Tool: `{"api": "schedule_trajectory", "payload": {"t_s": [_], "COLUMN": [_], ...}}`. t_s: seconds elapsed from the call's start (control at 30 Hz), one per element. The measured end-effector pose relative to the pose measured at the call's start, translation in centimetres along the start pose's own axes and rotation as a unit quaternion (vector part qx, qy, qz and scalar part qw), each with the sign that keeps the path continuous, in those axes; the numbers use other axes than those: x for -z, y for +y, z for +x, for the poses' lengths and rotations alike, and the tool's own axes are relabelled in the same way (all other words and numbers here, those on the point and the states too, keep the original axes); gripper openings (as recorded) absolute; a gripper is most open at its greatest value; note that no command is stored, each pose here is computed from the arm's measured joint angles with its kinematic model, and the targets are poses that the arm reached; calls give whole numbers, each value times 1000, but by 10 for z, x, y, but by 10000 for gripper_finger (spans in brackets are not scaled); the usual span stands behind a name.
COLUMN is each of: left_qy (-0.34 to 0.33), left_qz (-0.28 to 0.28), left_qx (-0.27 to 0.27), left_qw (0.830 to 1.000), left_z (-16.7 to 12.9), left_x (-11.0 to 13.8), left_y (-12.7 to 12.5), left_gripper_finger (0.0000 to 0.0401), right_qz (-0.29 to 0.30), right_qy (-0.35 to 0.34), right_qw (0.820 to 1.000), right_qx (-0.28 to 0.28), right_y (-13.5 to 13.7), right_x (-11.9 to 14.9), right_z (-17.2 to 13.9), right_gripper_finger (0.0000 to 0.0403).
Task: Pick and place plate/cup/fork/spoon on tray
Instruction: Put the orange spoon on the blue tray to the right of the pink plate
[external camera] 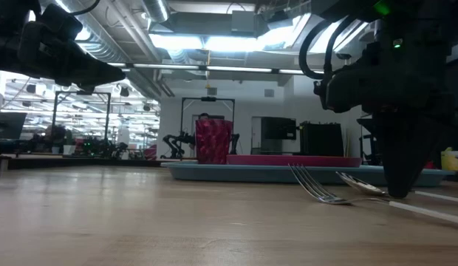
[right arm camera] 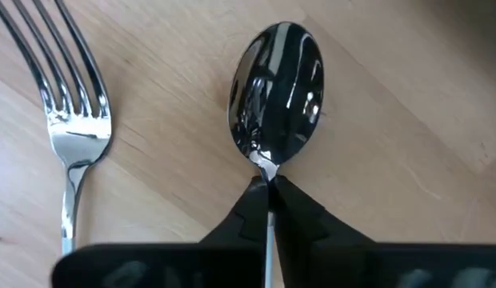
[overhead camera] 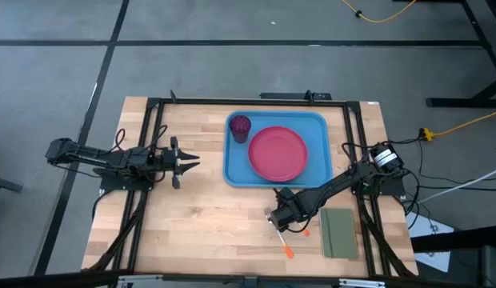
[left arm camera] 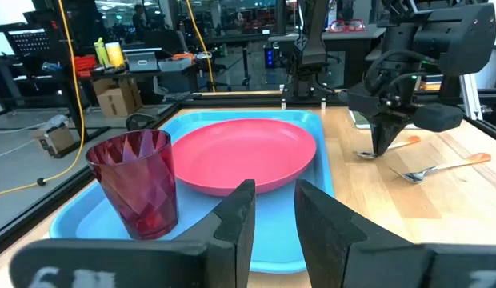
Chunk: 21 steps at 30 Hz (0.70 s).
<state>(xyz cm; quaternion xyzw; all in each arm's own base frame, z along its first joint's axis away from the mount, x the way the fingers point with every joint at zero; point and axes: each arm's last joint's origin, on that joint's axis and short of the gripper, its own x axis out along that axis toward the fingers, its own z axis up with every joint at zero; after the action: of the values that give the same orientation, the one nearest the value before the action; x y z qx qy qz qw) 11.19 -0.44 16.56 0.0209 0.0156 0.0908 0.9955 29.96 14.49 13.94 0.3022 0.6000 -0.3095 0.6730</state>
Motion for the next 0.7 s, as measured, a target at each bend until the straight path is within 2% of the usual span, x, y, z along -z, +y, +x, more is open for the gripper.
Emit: {"api": "schedule_trajectory", "payload": {"t_s": [0.2,0.4,0.53,0.7], "left_qy": [0,0,0,0], "left_qz": [0,0,0,0], "left_qx": [0,0,0,0], "left_qw": [1000,1000,1000,1000], "left_z": [0,0,0,0], "left_x": [0,0,0,0], "left_y": [0,0,0,0], "left_gripper_finger": [82,82,82,82], "right_qz": [1,-1,7,50], "right_qy": [5,3,4,-13], "right_qw": [1000,1000,999,995], "right_qx": [0,13,51,88], "right_y": [4,7,-3,-31], "right_x": [-1,-6,-13,-29], "right_z": [-9,-47,-71,-106], "right_gripper_finger": [6,5,4,4]}}
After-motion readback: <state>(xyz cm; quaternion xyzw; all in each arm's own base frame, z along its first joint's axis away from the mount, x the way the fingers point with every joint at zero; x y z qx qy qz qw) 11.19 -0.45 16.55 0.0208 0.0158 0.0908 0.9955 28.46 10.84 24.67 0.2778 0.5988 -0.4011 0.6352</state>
